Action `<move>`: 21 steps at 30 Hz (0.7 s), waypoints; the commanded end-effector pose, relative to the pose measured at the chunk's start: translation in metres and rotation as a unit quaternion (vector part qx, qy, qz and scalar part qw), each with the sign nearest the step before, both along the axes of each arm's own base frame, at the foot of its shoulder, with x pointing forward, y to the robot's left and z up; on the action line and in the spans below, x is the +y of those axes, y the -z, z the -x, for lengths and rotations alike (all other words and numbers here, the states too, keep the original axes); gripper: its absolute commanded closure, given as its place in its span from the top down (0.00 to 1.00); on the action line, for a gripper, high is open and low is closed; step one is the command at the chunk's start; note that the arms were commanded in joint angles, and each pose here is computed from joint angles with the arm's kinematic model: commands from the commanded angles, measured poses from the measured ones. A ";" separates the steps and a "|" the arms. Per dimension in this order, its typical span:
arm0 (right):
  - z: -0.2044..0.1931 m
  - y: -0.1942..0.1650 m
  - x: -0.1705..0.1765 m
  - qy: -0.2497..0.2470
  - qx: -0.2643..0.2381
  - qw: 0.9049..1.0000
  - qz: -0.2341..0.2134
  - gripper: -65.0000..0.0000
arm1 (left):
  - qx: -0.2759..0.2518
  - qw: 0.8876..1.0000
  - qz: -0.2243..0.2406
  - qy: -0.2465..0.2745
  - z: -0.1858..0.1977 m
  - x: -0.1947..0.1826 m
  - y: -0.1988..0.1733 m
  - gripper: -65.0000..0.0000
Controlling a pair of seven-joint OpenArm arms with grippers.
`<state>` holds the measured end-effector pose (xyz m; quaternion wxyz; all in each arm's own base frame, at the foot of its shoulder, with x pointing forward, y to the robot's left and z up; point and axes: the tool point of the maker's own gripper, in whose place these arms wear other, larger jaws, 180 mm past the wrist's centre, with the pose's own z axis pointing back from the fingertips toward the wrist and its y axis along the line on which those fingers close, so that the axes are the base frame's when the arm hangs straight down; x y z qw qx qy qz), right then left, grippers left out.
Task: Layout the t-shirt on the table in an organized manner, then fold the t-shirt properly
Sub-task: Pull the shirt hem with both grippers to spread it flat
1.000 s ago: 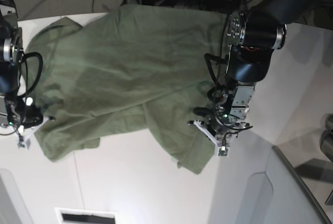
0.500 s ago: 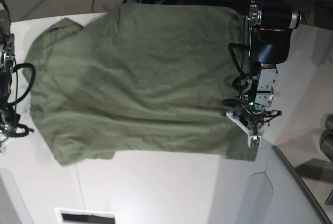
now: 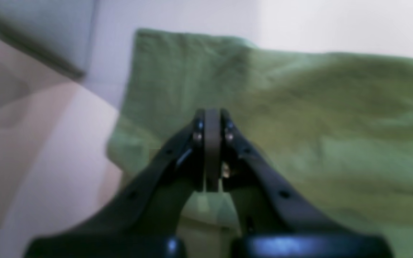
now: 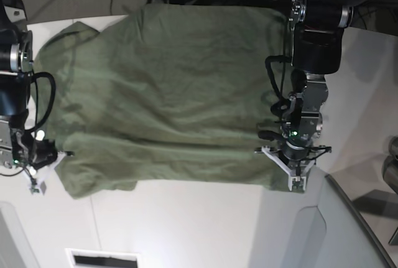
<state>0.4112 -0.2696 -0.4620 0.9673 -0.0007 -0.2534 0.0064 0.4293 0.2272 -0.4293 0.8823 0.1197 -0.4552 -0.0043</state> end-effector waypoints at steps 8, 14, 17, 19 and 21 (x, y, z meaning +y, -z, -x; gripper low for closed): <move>-0.009 -0.006 0.020 -0.030 0.004 0.999 -0.024 0.00 | 0.012 1.000 -0.009 -0.013 0.002 0.013 0.009 0.00; 0.010 0.024 0.003 0.036 0.018 0.999 -0.018 0.00 | 0.013 1.000 -0.003 -0.013 -0.002 0.007 0.010 0.00; 0.013 0.033 -0.006 0.063 -0.006 0.998 -0.010 0.00 | 0.013 1.000 0.002 -0.011 -0.003 0.002 0.010 0.00; 0.008 0.031 -0.014 0.081 -0.033 0.996 0.004 0.00 | 0.007 1.000 0.002 -0.011 -0.008 0.001 0.006 0.00; 0.002 0.025 -0.022 0.094 -0.054 0.994 0.019 0.00 | 0.007 1.000 0.004 -0.011 -0.013 0.000 0.003 0.00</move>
